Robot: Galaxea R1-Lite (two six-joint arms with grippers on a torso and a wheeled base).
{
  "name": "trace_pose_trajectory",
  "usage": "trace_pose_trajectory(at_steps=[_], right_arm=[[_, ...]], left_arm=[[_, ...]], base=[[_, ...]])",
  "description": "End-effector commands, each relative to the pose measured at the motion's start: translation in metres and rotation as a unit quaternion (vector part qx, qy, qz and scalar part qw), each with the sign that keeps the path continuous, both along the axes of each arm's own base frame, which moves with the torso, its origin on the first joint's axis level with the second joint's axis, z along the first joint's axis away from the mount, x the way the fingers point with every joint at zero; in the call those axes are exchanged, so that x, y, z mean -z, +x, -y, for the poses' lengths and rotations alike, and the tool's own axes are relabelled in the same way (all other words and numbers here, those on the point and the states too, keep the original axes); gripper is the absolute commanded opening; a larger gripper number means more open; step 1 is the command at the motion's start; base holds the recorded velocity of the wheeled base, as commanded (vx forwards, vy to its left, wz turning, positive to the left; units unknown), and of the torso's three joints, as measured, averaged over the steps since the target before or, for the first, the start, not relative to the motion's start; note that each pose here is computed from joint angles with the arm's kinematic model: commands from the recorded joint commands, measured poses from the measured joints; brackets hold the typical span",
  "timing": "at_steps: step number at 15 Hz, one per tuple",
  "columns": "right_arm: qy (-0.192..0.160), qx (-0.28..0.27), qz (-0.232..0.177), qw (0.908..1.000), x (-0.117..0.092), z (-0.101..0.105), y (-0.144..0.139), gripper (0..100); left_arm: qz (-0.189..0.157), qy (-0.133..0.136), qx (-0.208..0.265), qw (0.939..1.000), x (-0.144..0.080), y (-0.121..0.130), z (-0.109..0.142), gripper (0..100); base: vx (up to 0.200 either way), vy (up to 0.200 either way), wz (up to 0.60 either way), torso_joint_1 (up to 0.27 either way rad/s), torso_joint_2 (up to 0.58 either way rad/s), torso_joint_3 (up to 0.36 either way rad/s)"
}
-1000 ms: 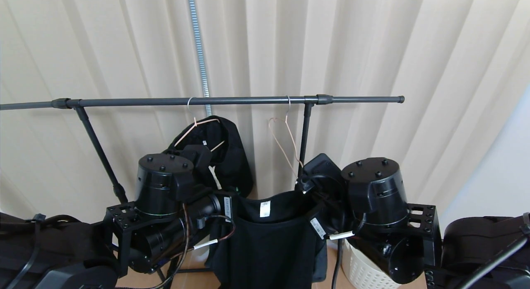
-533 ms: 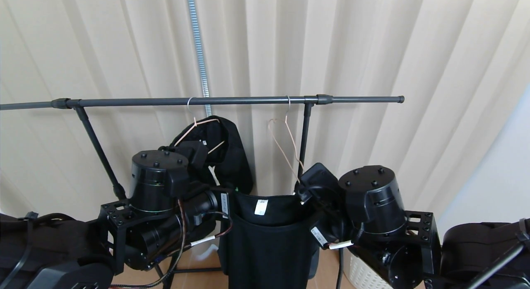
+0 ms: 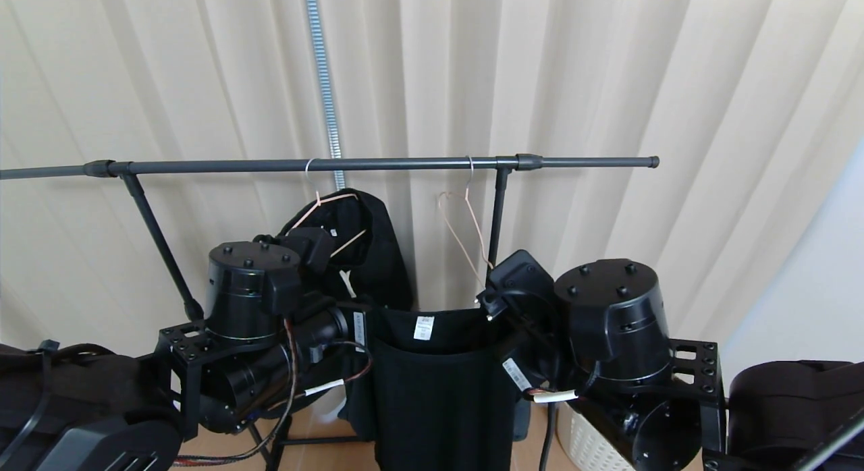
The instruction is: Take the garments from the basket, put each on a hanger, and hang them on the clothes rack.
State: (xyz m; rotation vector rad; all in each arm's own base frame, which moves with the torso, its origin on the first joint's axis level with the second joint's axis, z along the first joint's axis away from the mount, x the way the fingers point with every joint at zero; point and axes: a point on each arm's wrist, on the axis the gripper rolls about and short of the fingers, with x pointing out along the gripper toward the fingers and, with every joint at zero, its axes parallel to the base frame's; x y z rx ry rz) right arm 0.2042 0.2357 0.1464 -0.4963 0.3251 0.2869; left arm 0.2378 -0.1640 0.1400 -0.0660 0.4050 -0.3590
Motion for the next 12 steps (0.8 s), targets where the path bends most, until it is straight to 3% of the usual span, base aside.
trace_pose_trajectory(at_steps=[1, 3, 4, 7, 9, 12], right_arm=[[0.011, 0.005, 0.012, 0.9999, -0.010, 0.002, -0.001, 0], [0.017, 0.006, 0.018, 0.9997, -0.018, 0.007, -0.004, 0], [0.020, 0.006, 0.021, 0.9996, -0.030, 0.015, -0.011, 0], [0.003, -0.003, 0.007, 1.0000, -0.050, 0.036, -0.031, 0], [-0.014, -0.026, -0.008, 0.9995, -0.050, 0.036, -0.044, 0], [-0.021, -0.084, -0.016, 0.9961, -0.052, 0.024, -0.072, 0]], left_arm=[[0.015, -0.005, 0.004, 0.9999, -0.009, 0.000, 0.001, 0], [0.027, -0.004, 0.005, 0.9996, -0.017, 0.006, 0.002, 0], [0.026, 0.011, 0.015, 0.9995, -0.027, 0.011, 0.006, 0], [0.017, -0.001, 0.057, 0.9982, -0.054, 0.028, 0.020, 0], [0.022, -0.006, 0.068, 0.9975, -0.060, 0.043, 0.031, 0], [0.057, -0.015, 0.081, 0.9949, -0.074, 0.072, 0.048, 0]], base=[[0.000, 0.000, 0.00, 0.000, 0.00, 0.000], [0.000, 0.000, 0.00, 0.000, 0.00, 0.000], [0.000, 0.000, 0.00, 0.000, 0.00, 0.000], [0.000, 0.000, 0.00, 0.000, 0.00, 0.000], [0.000, 0.000, 0.00, 0.000, 0.00, 0.000], [0.000, 0.000, 0.00, 0.000, 0.00, 0.000]])
